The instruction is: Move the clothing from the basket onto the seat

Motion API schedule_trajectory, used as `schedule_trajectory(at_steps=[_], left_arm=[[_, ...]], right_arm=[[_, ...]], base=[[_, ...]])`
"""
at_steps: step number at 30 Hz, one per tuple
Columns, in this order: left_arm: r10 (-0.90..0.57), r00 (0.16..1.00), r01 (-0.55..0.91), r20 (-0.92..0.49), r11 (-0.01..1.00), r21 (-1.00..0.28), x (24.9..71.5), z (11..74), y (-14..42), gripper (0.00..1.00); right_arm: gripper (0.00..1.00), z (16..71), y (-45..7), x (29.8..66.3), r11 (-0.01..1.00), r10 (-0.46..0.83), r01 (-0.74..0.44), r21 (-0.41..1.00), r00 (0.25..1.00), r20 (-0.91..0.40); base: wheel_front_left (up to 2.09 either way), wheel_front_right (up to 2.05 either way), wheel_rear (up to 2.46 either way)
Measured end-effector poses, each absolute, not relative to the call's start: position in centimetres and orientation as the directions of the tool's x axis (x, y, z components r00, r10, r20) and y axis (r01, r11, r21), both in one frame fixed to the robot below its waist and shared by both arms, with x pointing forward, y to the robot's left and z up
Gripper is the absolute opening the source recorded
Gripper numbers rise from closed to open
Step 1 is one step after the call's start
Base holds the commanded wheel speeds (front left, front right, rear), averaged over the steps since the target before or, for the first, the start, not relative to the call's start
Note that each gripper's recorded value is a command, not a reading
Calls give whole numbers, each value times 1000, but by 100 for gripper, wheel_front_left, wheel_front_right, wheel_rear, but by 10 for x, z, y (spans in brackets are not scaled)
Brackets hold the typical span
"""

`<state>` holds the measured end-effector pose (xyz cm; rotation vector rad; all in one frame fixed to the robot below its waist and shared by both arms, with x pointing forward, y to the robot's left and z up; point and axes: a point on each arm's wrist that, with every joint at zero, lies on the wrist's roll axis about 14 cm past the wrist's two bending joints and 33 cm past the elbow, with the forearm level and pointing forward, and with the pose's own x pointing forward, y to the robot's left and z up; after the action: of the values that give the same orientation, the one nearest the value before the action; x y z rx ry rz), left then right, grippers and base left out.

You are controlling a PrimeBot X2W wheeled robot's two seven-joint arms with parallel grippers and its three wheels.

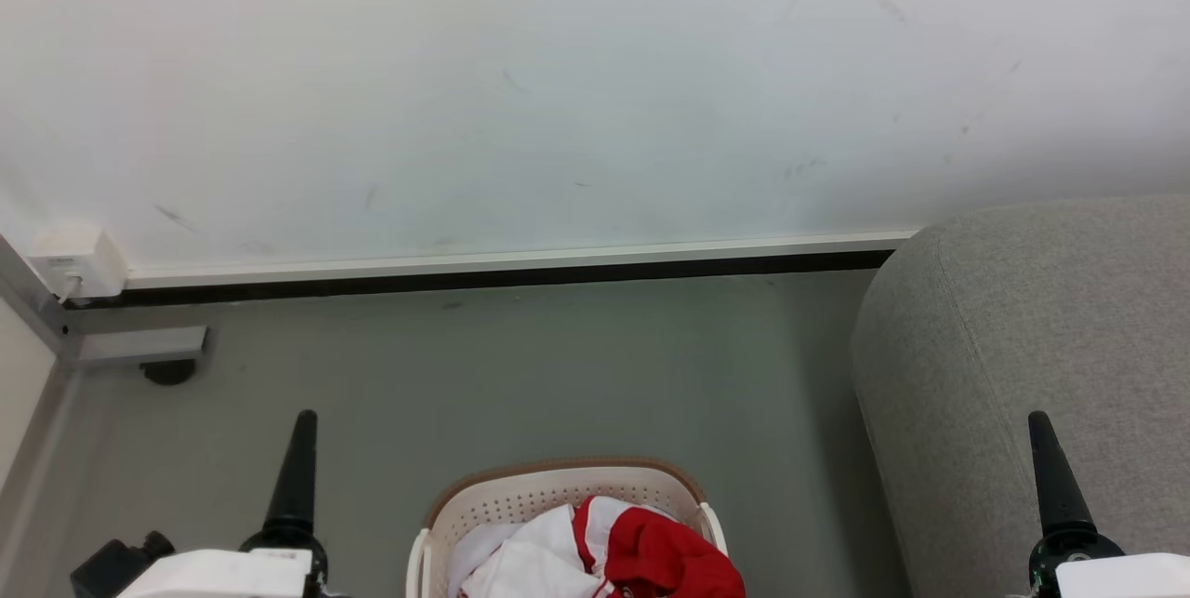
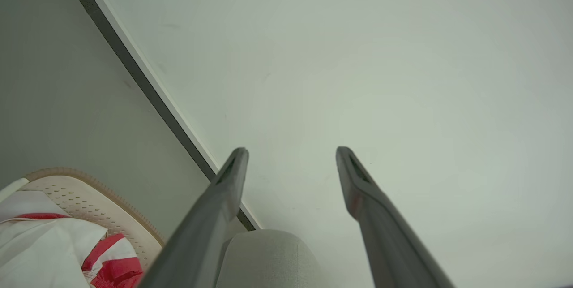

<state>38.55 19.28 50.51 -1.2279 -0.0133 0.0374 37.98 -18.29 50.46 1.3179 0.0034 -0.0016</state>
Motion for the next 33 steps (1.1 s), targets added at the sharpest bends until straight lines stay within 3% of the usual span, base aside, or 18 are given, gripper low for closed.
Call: schedule_trajectory(at_steps=[13,24,33], left_arm=[[26,999,0,21,614,-789,387,517,186,100],[37,999,-16,20,773,-635,387,518,183,100],[29,999,-12,23,846,-534,386,516,180,100]], right_arm=[[100,507,-179,379,496,10,-14,868,1000,10],[100,507,-178,378,689,14,-25,724,1000,21],[100,495,-176,376,780,21,-11,626,1000,-8]], base=[[0,0,0],[0,0,0],[0,0,0]])
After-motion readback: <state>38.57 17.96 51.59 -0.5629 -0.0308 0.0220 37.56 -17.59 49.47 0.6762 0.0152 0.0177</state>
